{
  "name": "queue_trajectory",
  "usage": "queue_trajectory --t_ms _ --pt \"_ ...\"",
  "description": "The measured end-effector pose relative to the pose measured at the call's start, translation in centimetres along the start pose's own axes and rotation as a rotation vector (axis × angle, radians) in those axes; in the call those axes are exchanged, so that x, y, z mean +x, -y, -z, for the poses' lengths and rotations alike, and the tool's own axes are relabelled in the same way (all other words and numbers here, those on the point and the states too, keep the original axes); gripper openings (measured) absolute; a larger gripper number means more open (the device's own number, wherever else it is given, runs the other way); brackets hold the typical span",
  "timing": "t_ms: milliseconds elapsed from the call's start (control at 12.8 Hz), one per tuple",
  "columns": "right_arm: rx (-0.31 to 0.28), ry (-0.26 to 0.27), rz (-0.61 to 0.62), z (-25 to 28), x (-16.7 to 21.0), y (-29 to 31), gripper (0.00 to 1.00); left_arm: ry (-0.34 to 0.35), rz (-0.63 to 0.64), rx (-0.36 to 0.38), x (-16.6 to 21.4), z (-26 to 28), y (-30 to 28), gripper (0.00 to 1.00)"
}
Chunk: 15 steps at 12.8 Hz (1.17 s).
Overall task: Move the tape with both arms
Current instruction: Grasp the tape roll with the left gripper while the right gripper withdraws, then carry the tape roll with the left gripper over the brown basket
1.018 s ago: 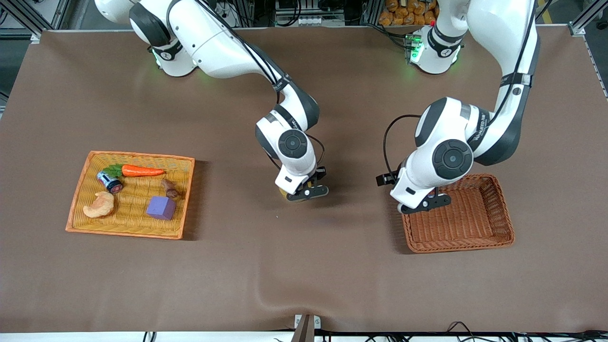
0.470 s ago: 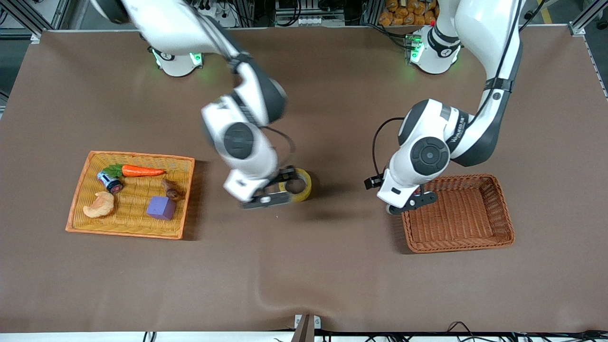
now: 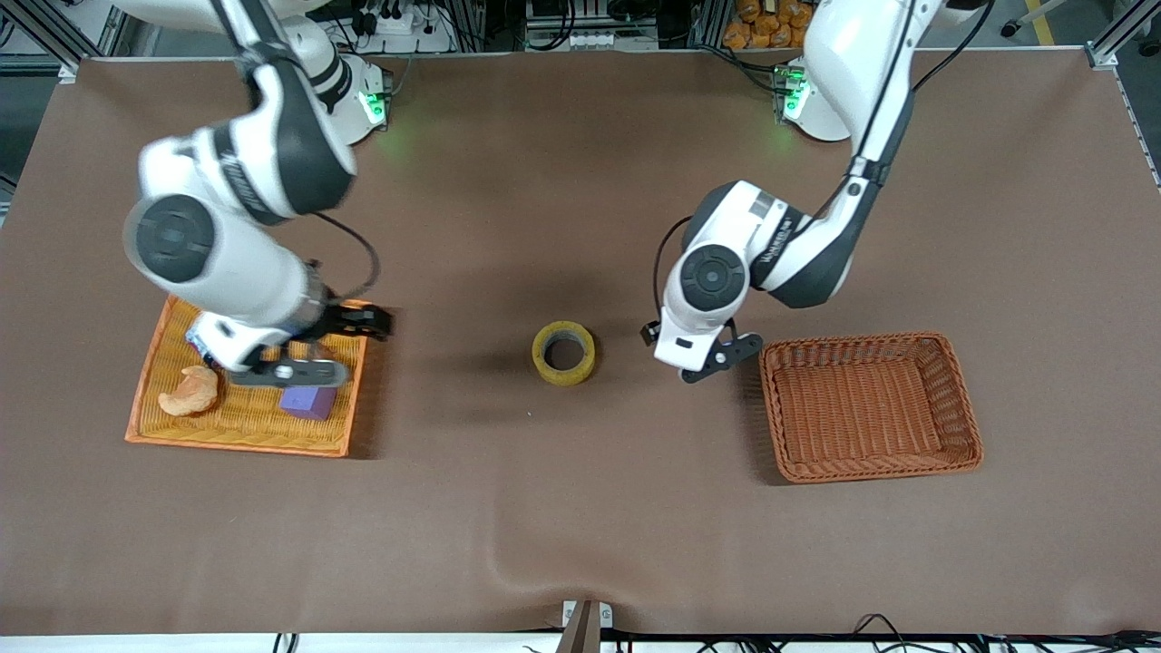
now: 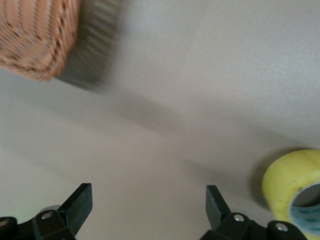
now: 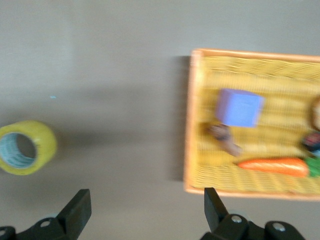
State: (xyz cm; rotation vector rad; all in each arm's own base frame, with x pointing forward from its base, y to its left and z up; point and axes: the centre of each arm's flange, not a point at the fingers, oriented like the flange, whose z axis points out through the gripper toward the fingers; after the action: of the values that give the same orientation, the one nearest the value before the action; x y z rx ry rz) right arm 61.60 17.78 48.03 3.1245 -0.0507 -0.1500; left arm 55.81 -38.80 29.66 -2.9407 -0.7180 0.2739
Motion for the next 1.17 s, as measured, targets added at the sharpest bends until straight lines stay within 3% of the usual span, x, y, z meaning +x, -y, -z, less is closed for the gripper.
queue_trajectory --t_ms 157,392,783,1018,1175 --pt "0.009 -0.031 -0.016 3.9 -1.0 -5.0 1.00 -0.002 0.044 -0.022 -0.4 -0.8 -1.4 1.00" --pt "0.022 -0.079 0.030 9.0 -2.8 -14.0 1.00 -0.039 0.150 -0.123 -2.3 -1.4 -4.9 1.00" --pt "0.029 -0.022 -0.016 11.7 -4.7 -20.9 1.00 -0.060 0.265 -0.227 -7.1 -4.0 -9.0 1.00" --pt "0.030 -0.011 -0.088 13.2 -5.3 -21.7 1.00 -0.123 0.293 -0.205 -11.1 -9.3 -11.2 1.00" --pt "0.030 -0.011 -0.113 13.6 -5.5 -21.6 1.00 -0.161 0.297 -0.195 -11.7 -11.0 -11.5 1.00"
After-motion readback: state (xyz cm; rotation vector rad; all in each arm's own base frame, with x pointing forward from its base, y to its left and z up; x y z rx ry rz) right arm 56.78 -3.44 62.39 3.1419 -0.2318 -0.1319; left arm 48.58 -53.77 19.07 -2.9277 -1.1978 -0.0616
